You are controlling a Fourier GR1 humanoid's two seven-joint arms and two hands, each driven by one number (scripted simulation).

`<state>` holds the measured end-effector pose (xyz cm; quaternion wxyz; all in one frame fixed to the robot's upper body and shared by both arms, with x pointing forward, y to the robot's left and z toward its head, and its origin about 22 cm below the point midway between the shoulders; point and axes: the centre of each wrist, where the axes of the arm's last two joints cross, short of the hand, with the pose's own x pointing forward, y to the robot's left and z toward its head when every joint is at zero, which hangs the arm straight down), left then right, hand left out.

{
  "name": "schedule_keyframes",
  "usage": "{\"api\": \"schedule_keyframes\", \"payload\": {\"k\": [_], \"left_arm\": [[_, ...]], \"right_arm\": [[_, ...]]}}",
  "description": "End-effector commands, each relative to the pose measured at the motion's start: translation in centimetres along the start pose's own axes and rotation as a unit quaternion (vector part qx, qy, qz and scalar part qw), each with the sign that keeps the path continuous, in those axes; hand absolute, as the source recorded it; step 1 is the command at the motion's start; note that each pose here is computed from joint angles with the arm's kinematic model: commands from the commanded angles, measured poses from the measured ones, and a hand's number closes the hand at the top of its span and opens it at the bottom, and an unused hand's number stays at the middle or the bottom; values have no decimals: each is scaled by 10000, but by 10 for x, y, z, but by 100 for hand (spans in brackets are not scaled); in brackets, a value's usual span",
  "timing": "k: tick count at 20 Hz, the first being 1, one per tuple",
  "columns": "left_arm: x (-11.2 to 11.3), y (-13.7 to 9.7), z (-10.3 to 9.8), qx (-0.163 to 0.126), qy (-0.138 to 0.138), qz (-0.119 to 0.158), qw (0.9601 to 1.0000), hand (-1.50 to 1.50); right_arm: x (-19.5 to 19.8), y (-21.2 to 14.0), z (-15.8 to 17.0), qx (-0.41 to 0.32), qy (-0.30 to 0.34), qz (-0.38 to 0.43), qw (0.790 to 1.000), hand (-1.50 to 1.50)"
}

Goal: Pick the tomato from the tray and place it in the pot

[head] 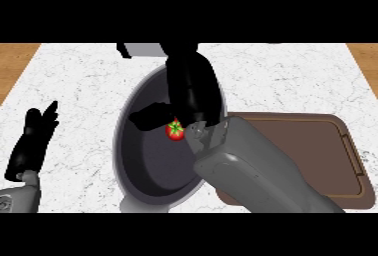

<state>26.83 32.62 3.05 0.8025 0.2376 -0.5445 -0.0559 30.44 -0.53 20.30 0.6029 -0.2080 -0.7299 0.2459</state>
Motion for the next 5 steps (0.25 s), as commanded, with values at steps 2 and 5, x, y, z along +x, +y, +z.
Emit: {"api": "schedule_keyframes", "payload": {"k": [2,5], "left_arm": [[-9,8,-2,77,97,13,9999,0],[-20,19,6,230,23,-42,9997,0]], "right_arm": [[-19,-30,-8,-912,-64,-743,9930,-150],[-26,-60,10,-1126,-8,-977,9888,-150]]}}
